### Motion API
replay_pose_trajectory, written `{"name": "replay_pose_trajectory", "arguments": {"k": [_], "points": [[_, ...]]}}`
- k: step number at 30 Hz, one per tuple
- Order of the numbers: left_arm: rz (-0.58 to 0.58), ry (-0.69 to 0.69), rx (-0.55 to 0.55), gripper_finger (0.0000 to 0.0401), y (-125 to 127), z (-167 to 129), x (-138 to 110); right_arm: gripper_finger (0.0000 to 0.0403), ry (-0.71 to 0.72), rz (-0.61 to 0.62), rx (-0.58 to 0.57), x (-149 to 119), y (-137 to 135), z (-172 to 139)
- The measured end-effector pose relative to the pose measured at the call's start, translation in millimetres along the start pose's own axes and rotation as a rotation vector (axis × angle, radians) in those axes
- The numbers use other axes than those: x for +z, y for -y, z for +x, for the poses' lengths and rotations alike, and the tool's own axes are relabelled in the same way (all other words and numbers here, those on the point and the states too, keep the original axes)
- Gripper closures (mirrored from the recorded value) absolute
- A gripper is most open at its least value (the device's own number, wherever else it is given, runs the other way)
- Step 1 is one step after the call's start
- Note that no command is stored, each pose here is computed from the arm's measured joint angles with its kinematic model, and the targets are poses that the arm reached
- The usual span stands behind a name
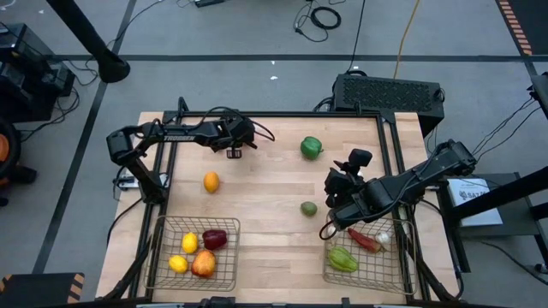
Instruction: Sort produce into baskets
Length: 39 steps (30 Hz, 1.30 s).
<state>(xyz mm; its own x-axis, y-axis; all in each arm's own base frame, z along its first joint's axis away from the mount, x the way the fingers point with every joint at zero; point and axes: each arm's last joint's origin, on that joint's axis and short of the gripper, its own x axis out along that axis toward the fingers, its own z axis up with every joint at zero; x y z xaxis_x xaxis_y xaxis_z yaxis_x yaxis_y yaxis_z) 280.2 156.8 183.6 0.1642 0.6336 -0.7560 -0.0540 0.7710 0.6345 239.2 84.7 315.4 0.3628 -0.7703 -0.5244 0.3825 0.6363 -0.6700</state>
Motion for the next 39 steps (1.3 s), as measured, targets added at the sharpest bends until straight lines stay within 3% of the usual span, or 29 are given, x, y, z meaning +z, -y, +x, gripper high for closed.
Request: {"name": "replay_pose_trajectory", "arguments": {"k": [39], "points": [[0.041,-0.012,-0.012,0.0226,-4.2,4.7,-4.2,0.0300,0.000,0.000,0.000,0.0,0.0,0.0]]}}
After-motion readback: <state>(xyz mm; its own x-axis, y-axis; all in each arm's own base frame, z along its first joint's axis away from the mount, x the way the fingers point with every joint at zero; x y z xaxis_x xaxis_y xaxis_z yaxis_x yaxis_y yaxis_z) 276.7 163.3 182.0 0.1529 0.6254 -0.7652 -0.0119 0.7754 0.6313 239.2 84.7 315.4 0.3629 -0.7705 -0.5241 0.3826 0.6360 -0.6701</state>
